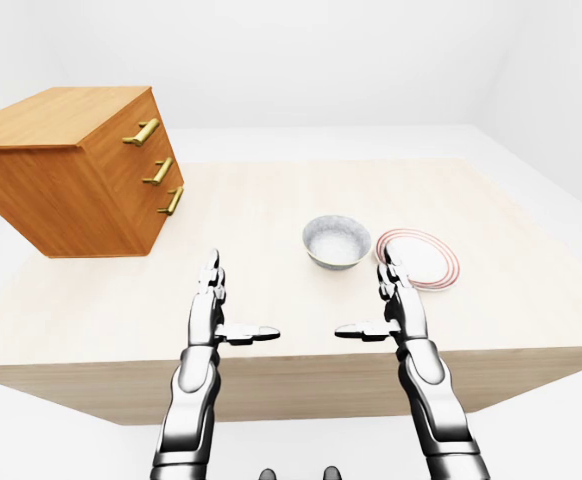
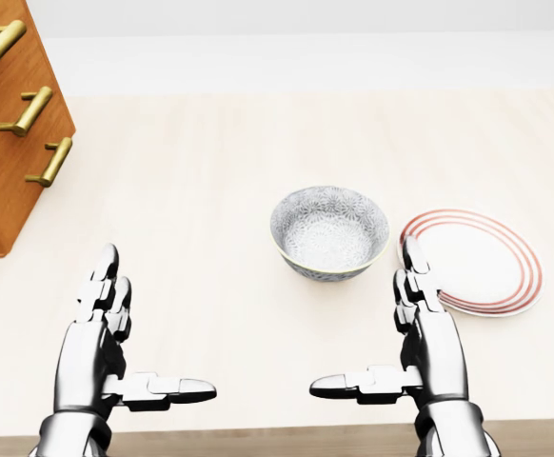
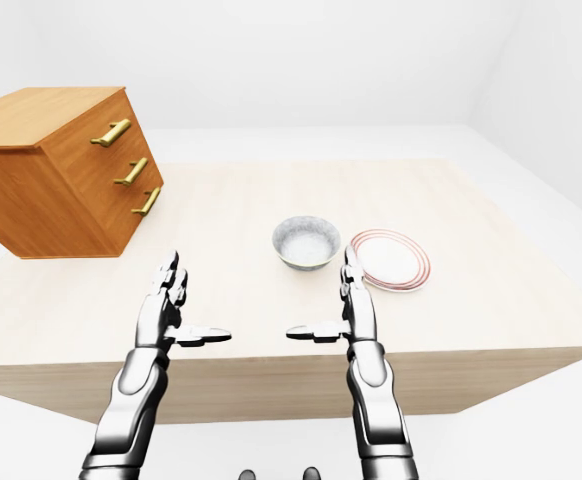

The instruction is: Put the bowl on top of the cabinet.

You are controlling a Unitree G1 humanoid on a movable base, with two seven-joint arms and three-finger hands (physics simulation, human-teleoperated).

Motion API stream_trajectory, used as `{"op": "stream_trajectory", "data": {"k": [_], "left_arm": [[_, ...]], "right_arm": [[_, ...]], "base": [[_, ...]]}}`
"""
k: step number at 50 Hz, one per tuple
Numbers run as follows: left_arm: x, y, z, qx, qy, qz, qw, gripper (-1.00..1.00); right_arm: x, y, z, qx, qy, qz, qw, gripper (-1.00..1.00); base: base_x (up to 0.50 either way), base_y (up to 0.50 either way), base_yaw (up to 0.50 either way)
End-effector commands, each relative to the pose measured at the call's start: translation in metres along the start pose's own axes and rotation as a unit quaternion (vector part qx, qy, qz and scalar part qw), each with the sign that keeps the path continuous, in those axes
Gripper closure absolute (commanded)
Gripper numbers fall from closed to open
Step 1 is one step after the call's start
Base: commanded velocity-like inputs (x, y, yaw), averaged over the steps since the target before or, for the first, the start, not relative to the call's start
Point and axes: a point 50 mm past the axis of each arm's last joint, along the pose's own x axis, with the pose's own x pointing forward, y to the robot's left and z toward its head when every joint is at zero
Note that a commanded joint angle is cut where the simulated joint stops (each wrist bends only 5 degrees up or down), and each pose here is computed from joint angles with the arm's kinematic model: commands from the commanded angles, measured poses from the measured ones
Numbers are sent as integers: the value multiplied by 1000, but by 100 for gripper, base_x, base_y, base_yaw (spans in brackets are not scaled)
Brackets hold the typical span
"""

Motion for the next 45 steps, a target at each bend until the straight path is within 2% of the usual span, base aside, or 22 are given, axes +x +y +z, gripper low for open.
{"op": "stream_trajectory", "data": {"k": [1,8,11,13,17,18,19,21,22,23,27,33,36,37,45], "left_arm": [[-2,9,1,1,-1,6,1000,-100],[2,14,7,4,-7,11,1000,-100],[1,28,20,2,-22,35,999,-100],[0,50,39,-4,-53,71,996,-100],[-8,82,74,-1,-126,136,983,-100],[-12,99,85,2,-145,179,973,-100],[-15,108,90,-4,-158,197,968,-100],[-24,121,102,-13,-183,218,959,-100],[-30,123,107,-22,-198,209,957,-100],[-40,131,118,-45,-228,224,946,-100],[-56,139,137,-40,-271,242,931,-100],[-61,144,142,-43,-282,254,924,-100],[-66,149,145,-51,-290,268,917,-100],[-70,152,148,-56,-300,276,911,-100],[-72,153,149,-59,-302,281,909,-100]], "right_arm": [[-1,-10,0,-7,0,-6,1000,-100],[0,-14,9,-13,-6,-13,1000,-100],[-3,-27,27,-20,-31,-37,999,-100],[-13,-45,57,-25,-94,-69,993,-100],[-31,-68,89,-34,-163,-111,980,-100],[-40,-78,100,-39,-187,-133,973,-100],[-47,-83,107,-35,-203,-142,968,-100],[-60,-92,119,-36,-230,-159,959,-100],[-66,-96,123,-37,-240,-166,956,-100],[-76,-101,131,-44,-258,-177,949,-100],[-94,-112,143,-48,-288,-197,936,-100],[-102,-116,149,-54,-303,-207,929,-100],[-105,-118,151,-55,-308,-211,926,-100],[-106,-119,151,-54,-308,-214,925,-100],[-107,-120,151,-53,-309,-217,924,-100]], "base": [[0,0,0],[0,0,0],[0,0,0],[0,0,0],[0,0,0],[0,0,0],[0,0,0],[0,0,0],[0,0,0],[0,0,0],[0,0,0],[0,0,0],[0,0,0],[0,0,0],[0,0,0]]}}
